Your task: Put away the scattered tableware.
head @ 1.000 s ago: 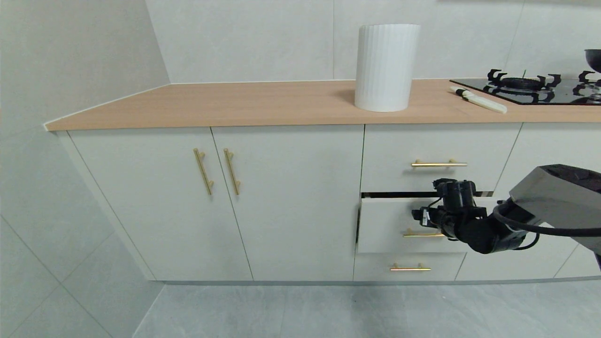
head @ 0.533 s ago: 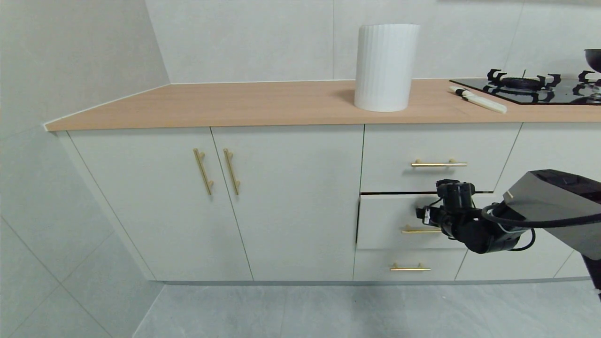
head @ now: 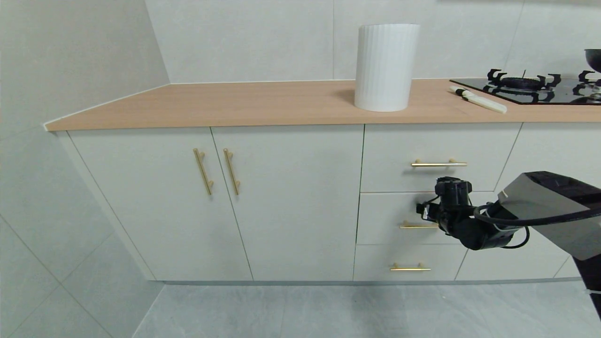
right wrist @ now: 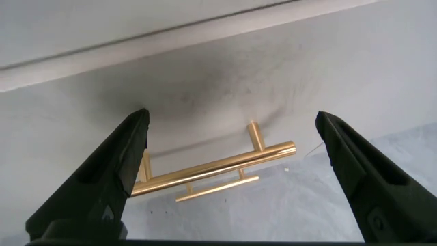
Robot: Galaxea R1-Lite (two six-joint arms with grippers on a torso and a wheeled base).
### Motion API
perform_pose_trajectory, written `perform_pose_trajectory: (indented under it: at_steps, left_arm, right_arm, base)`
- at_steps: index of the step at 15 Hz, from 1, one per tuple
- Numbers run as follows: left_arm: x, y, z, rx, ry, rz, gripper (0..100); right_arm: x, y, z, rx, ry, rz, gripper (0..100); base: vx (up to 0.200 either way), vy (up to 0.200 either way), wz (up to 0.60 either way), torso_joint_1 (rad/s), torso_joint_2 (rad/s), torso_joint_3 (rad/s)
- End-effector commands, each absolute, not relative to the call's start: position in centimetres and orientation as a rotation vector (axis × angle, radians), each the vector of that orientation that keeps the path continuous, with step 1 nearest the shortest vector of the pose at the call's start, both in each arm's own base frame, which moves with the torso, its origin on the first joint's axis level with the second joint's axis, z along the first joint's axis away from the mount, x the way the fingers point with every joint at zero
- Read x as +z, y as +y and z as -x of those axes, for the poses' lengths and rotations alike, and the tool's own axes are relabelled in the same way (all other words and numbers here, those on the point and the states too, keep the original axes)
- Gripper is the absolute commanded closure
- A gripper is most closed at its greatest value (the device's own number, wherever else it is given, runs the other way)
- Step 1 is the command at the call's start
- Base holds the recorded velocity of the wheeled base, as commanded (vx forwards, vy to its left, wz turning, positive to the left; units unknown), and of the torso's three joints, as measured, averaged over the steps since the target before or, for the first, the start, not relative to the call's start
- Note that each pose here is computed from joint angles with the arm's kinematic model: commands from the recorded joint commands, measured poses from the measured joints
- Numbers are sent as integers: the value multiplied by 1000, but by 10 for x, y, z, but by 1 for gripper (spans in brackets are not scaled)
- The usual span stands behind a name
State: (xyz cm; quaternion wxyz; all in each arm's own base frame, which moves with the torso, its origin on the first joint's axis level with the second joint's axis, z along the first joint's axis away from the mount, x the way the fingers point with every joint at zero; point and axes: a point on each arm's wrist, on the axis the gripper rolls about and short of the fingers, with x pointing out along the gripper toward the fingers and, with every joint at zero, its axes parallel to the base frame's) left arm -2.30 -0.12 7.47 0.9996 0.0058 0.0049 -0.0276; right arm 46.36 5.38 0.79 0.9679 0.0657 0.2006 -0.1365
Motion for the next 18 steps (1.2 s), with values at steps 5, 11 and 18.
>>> perform_pose_trajectory:
  at_steps: [5, 11, 18]
  left_arm:
    - [75, -1, 23, -55, 10, -12, 0]
    - [75, -1, 23, -55, 10, -12, 0]
    - [75, -1, 23, -55, 10, -12, 0]
  right_arm:
    - [7, 53, -468, -288, 391, -143, 0]
    - [48, 47, -411, -277, 441, -133, 0]
    - [154, 22, -209, -234, 252, -133, 0]
  base:
    - [0, 0, 0, 0, 0, 0]
    - [0, 0, 0, 0, 0, 0]
    - [0, 0, 0, 0, 0, 0]
